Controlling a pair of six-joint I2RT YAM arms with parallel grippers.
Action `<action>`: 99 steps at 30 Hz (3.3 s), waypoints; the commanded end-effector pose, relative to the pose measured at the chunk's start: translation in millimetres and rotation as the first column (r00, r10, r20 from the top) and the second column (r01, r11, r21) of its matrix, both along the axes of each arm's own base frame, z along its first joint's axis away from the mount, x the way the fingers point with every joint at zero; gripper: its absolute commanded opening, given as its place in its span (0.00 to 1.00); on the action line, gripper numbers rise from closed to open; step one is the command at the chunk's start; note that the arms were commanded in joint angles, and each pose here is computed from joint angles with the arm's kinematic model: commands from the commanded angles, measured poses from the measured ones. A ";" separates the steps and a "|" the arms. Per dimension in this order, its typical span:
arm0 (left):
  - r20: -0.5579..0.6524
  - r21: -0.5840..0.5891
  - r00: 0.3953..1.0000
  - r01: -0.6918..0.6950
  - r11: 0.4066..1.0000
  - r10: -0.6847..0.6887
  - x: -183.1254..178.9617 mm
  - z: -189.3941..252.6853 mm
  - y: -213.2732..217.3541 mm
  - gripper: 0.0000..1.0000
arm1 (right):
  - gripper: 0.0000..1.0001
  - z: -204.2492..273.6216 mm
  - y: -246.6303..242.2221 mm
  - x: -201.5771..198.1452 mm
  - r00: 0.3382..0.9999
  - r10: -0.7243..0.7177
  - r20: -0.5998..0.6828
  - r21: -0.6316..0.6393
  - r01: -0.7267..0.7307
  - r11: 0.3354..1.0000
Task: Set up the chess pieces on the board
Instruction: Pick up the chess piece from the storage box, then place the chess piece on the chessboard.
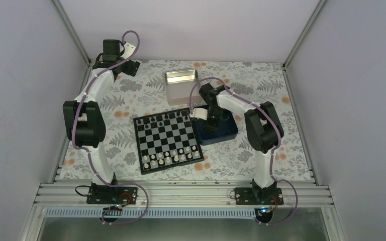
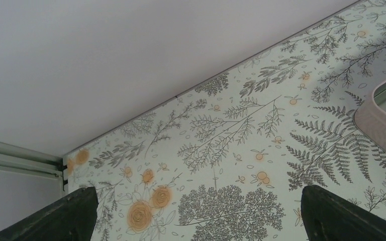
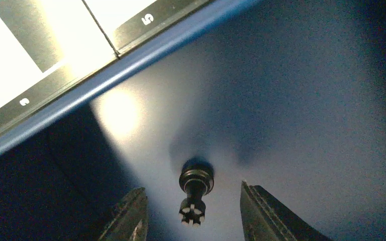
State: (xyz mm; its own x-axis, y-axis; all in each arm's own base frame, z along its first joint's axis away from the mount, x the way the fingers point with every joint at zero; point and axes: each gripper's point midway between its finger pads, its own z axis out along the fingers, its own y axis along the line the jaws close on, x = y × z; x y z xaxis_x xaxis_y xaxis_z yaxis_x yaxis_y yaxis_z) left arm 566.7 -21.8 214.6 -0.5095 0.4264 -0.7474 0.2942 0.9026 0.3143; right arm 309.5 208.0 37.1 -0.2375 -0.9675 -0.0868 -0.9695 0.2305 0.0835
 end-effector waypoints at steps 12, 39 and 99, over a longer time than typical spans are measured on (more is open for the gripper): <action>0.059 -0.019 0.998 0.010 1.000 -0.009 -5.0 23.0 -1.9 1.00 | 0.22 -21.6 -0.2 -3.5 1.000 -0.007 -0.017 -0.024 0.007 1.000; 0.109 -0.039 0.994 0.034 0.999 -0.030 -9.6 45.8 -6.9 1.00 | 0.10 84.4 26.5 80.3 0.977 0.050 0.206 -0.032 -0.044 0.998; 0.092 -0.056 0.996 0.020 0.998 -0.015 -21.6 14.1 3.8 1.00 | 0.07 5.1 115.1 87.3 0.965 0.211 0.155 0.027 -0.218 0.976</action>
